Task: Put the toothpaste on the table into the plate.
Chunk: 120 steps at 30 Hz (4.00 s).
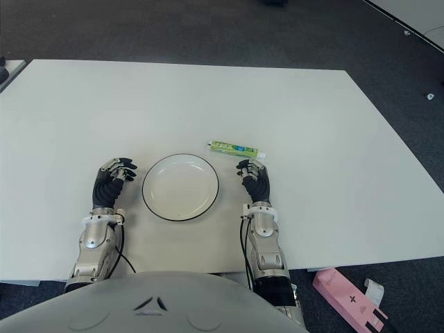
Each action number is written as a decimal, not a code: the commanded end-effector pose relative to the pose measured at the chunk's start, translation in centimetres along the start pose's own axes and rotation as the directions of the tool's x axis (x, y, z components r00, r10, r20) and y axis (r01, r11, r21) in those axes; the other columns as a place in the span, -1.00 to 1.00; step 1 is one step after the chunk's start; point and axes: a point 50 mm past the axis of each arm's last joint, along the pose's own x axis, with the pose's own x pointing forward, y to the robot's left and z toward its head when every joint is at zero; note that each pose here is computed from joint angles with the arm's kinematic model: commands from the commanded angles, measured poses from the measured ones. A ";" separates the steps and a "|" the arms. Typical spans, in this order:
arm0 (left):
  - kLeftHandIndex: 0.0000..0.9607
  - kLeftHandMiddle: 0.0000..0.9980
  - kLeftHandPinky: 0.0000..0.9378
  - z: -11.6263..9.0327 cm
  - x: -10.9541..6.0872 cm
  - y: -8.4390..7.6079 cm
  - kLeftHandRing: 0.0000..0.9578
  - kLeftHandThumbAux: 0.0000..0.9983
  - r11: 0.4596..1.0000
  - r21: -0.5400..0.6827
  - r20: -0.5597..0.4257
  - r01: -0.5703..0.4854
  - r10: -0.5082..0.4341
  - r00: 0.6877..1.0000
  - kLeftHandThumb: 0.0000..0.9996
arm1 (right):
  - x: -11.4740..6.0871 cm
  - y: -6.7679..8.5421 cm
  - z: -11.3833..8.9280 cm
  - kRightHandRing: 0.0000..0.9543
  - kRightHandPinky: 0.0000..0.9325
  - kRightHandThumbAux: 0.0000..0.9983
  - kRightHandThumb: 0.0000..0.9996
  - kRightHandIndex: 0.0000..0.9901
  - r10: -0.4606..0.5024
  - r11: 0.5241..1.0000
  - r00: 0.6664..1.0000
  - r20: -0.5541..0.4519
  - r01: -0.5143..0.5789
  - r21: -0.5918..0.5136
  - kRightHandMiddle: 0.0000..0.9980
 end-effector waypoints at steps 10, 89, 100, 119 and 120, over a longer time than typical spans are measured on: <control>-0.15 -0.04 0.14 -1.1 -0.5 0.0 0.15 0.36 1.000 0.006 -0.080 0.010 -0.009 0.997 0.67 | -0.6 -0.1 -1.8 0.06 0.12 0.47 0.43 -0.14 0.000 1.000 0.995 -0.102 -0.002 -0.015 -0.03; -0.15 -0.03 0.14 -1.2 -1.0 -0.6 0.15 0.36 1.000 -0.009 -0.091 -0.011 0.010 0.996 0.67 | 11.4 -0.6 9.5 -0.87 -0.79 0.09 -0.01 -0.91 0.572 0.347 0.819 0.044 -0.193 -0.918 -0.92; -0.16 -0.03 0.15 -1.2 -1.2 -0.5 0.16 0.36 1.000 -0.018 -0.085 -0.022 0.021 0.996 0.67 | 12.6 -0.2 8.2 -1.00 -1.00 -0.42 0.01 -1.00 0.594 0.186 0.798 -0.102 -0.259 -0.948 -1.00; -0.18 -0.02 0.13 -1.4 -1.3 -0.4 0.16 0.37 0.999 -0.008 -0.098 -0.032 0.031 0.995 0.67 | 13.0 -0.2 6.7 -1.00 -1.00 -0.70 0.07 -1.00 0.564 0.018 0.804 -0.188 -0.240 -0.971 -1.00; -0.18 -0.02 0.13 -1.4 -1.3 -0.4 0.16 0.37 0.999 -0.008 -0.099 -0.032 0.031 0.995 0.67 | 13.0 -0.3 6.6 -1.00 -1.00 -0.70 0.07 -1.00 0.562 0.013 0.805 -0.193 -0.241 -0.970 -1.00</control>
